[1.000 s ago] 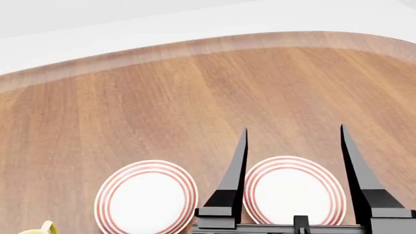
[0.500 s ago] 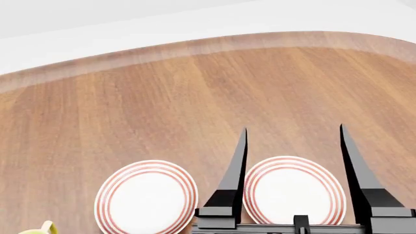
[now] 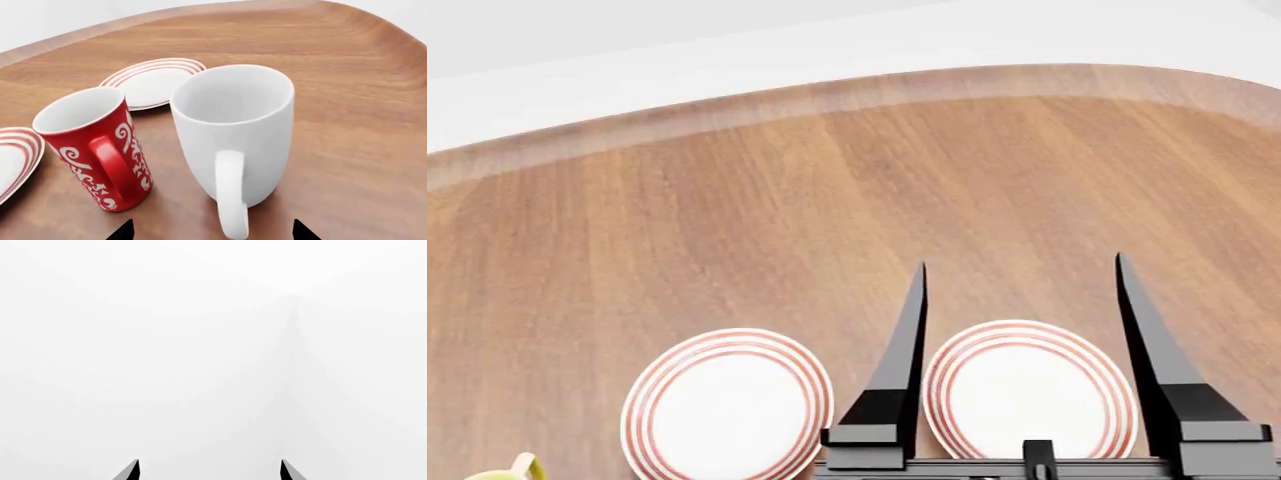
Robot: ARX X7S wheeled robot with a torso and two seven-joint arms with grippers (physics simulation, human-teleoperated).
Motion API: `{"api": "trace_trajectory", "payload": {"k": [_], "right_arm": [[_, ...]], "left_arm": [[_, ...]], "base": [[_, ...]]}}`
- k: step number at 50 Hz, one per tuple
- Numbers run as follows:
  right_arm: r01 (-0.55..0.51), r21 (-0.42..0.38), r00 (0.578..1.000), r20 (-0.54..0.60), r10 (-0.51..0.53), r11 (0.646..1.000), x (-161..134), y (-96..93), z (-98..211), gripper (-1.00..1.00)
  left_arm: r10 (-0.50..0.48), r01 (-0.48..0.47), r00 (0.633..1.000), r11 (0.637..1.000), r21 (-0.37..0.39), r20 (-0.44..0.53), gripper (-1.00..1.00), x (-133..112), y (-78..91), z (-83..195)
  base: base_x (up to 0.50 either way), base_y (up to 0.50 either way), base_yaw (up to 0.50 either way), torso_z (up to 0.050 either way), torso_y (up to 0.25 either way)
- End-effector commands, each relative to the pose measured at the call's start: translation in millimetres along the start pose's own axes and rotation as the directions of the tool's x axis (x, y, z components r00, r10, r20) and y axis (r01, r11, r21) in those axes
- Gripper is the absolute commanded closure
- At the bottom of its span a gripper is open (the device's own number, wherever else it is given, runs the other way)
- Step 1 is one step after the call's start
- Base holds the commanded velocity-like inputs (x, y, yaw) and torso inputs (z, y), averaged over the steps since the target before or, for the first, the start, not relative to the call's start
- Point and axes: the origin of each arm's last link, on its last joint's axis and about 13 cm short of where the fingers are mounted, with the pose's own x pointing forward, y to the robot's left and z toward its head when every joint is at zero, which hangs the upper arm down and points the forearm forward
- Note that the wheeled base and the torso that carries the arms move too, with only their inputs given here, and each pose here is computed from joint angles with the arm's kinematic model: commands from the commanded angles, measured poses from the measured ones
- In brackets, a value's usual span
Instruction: Put the white mug on the left plate.
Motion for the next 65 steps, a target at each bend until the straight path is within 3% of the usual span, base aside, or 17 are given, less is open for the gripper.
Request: {"api": "trace_trajectory", "payload": {"k": [1, 25, 65], "right_arm": [[-0.005, 0.001, 1.000, -0.002, 0.005, 1.000, 0, 0.4, 0, -1.00], [-0.005, 0.000, 1.000, -0.006, 0.005, 1.000, 0, 0.1, 0, -1.00], [-0.007, 0.005, 1.000, -0.002, 0.007, 1.000, 0, -0.4, 0, -1.00]], "left_arm": [[0.001, -0.001, 1.000, 1.000, 0.003, 0.002, -1.00, 7, 2.9, 2], [-0.015, 0.015, 1.000, 1.000, 0.004, 0.013, -1.00, 19, -2.0, 9], [-0.024, 0.025, 0.999, 0.999, 0.027, -0.027, -1.00, 37, -2.2, -4]], "base": [[0.00, 0.00, 0.00, 0.000, 0.000], [0.00, 0.00, 0.00, 0.000, 0.000], [0.00, 0.00, 0.00, 0.000, 0.000]]}}
